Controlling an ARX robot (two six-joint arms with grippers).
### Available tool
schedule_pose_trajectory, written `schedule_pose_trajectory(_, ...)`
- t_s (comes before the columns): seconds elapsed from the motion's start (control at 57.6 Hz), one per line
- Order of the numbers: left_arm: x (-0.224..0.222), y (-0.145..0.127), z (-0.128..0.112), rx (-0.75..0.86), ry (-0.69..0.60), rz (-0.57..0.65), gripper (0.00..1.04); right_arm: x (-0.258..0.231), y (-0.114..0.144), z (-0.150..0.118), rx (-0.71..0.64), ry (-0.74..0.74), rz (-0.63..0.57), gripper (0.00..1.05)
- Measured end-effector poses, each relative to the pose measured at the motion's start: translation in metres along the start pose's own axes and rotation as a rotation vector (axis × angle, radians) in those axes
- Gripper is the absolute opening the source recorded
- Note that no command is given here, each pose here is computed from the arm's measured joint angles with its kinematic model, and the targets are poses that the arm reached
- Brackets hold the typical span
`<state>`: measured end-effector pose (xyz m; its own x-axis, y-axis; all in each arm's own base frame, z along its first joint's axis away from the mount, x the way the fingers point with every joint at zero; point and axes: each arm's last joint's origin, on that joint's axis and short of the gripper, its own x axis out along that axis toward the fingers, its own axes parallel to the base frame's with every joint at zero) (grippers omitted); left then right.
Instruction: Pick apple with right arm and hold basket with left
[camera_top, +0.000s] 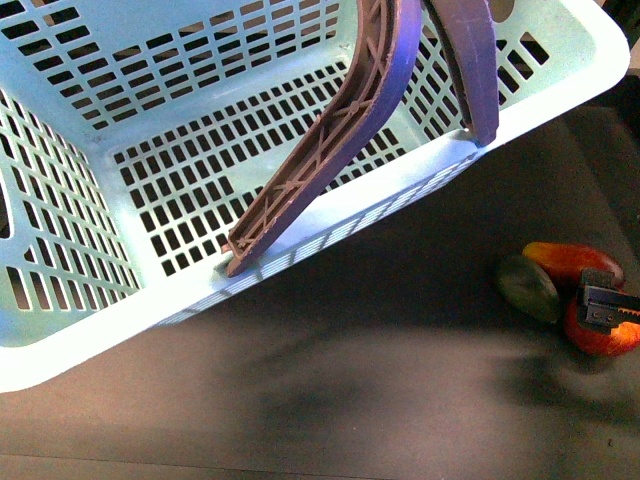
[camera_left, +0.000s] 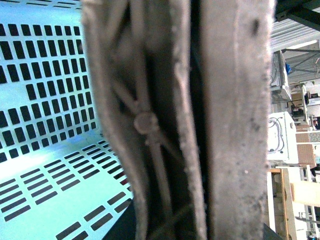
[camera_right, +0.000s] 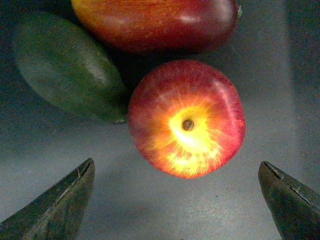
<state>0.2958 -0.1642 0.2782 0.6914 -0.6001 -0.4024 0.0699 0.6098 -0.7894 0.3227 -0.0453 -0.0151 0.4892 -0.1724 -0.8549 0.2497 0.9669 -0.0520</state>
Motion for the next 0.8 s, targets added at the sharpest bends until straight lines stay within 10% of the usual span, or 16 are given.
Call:
schedule_pose_trajectory(0.608,0.000,0.000,0.000,0.000,0.000,0.000,0.15,0.035,-0.001,0.002,0.050,0.055,0.005,0.96)
schedule_pose_trajectory(0.799,0.000,0.000,0.000,0.000,0.000,0.000,0.15,0.036,-0.002,0.002,0.060,0.048,0.002,0.79)
